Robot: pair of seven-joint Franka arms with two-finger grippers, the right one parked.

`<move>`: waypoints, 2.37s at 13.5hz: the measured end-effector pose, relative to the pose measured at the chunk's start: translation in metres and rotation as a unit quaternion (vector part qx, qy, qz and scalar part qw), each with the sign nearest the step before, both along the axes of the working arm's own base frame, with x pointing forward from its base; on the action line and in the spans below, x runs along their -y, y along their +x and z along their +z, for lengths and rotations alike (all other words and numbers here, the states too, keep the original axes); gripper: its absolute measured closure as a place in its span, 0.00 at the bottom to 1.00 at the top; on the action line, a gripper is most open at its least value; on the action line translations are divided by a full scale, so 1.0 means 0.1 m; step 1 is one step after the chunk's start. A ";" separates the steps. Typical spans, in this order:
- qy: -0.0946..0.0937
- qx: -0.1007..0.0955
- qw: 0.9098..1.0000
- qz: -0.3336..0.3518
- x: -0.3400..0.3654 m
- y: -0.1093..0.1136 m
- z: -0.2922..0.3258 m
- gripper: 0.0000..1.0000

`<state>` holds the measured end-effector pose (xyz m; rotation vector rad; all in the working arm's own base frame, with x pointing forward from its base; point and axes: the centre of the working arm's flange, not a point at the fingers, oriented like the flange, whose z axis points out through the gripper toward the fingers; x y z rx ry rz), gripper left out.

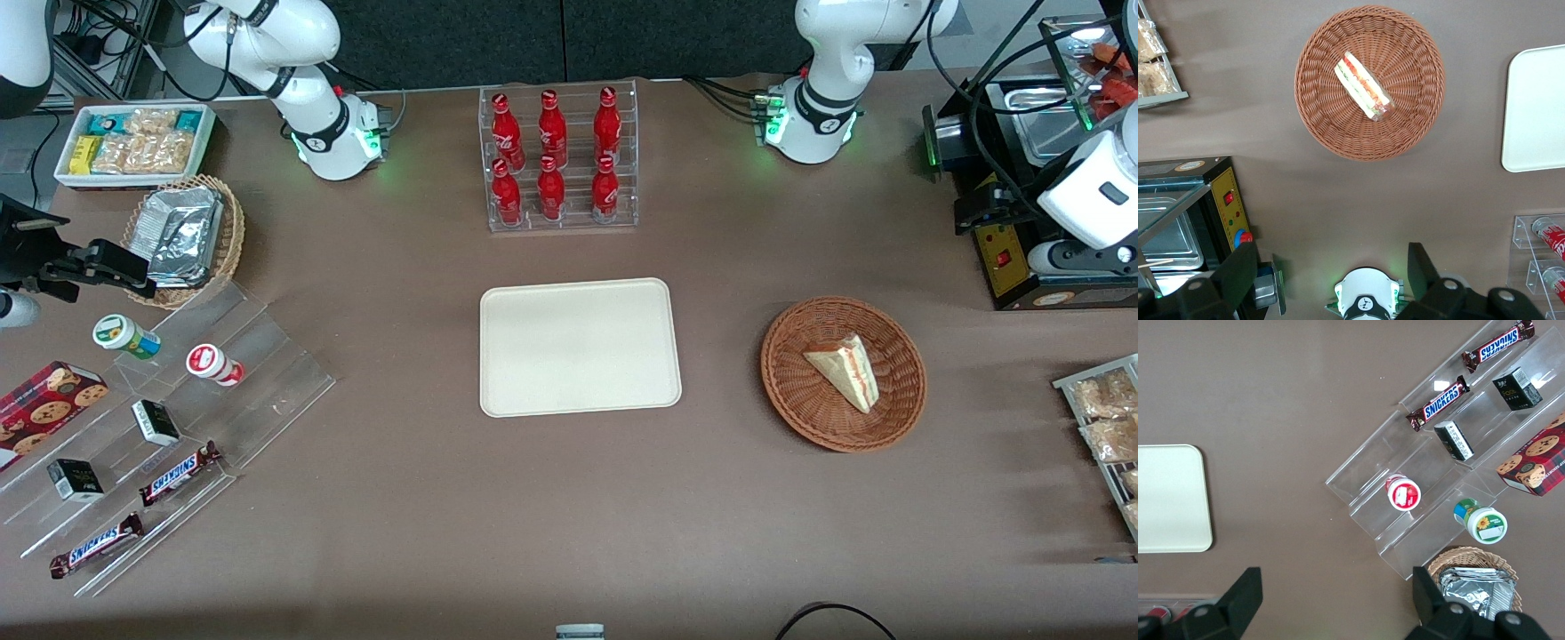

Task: Place sandwich from basket to tray
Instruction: 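Move the left gripper over the wrapped sandwich in the wicker basket, then lower the open left gripper around the sandwich's upright edge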

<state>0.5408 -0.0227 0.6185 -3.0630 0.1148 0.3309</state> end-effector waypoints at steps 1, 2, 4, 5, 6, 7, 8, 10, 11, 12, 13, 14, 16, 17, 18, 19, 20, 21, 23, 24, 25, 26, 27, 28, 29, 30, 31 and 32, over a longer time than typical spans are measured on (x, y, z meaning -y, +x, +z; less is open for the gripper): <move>0.000 0.000 1.000 0.001 -0.01 0.01 -0.01 0.00; 0.000 0.002 1.000 0.002 -0.02 0.03 -0.03 0.00; 0.000 0.008 1.000 0.002 -0.03 0.12 -0.13 0.00; 0.000 0.009 1.000 0.003 -0.02 0.20 -0.23 0.00; 0.001 0.008 1.000 0.007 -0.02 0.27 -0.37 0.00; 0.004 0.011 1.000 0.021 -0.02 0.36 -0.55 0.00; 0.008 0.022 0.999 0.044 -0.01 0.44 -0.76 0.00; 0.015 0.042 0.995 0.094 0.01 0.50 -1.16 0.00; 0.018 0.049 0.991 0.121 0.01 0.51 -1.33 0.00; 0.021 0.057 0.987 0.149 0.03 0.50 -1.48 0.00; 0.022 0.069 0.982 0.175 0.05 0.49 -1.63 0.00; 0.022 0.082 0.977 0.196 0.07 0.46 -1.80 0.00; 0.019 0.104 0.966 0.234 0.10 0.36 -2.10 0.00; 0.017 0.112 0.962 0.247 0.10 0.30 -2.21 0.00; 0.015 0.118 0.960 0.254 0.10 0.26 -2.31 0.00; 0.012 0.126 0.957 0.260 0.10 0.23 -2.39 0.00; 0.008 0.136 0.955 0.265 0.10 0.20 -2.49 0.00; 0.003 0.147 0.952 0.268 0.11 0.16 -2.59 0.00; -0.002 0.153 0.950 0.271 0.16 0.07 -2.79 0.00; -0.003 0.153 0.949 0.275 0.22 0.05 -2.86 0.00; -0.005 0.155 0.948 0.279 0.28 0.05 -2.93 0.00; -0.006 0.156 0.946 0.283 0.35 0.04 -3.00 0.00; -0.006 0.155 0.946 0.285 0.40 0.04 -3.08 0.00; -0.006 0.154 0.946 0.286 0.46 0.04 -3.15 0.00; -0.006 0.151 0.946 0.285 0.50 0.04 -3.21 0.00; -0.005 0.149 0.947 0.285 0.52 0.04 -3.24 0.00; -0.005 0.148 0.947 0.285 0.53 0.03 -3.25 0.00; -0.005 0.148 0.947 0.285 0.53 0.03 -3.25 0.00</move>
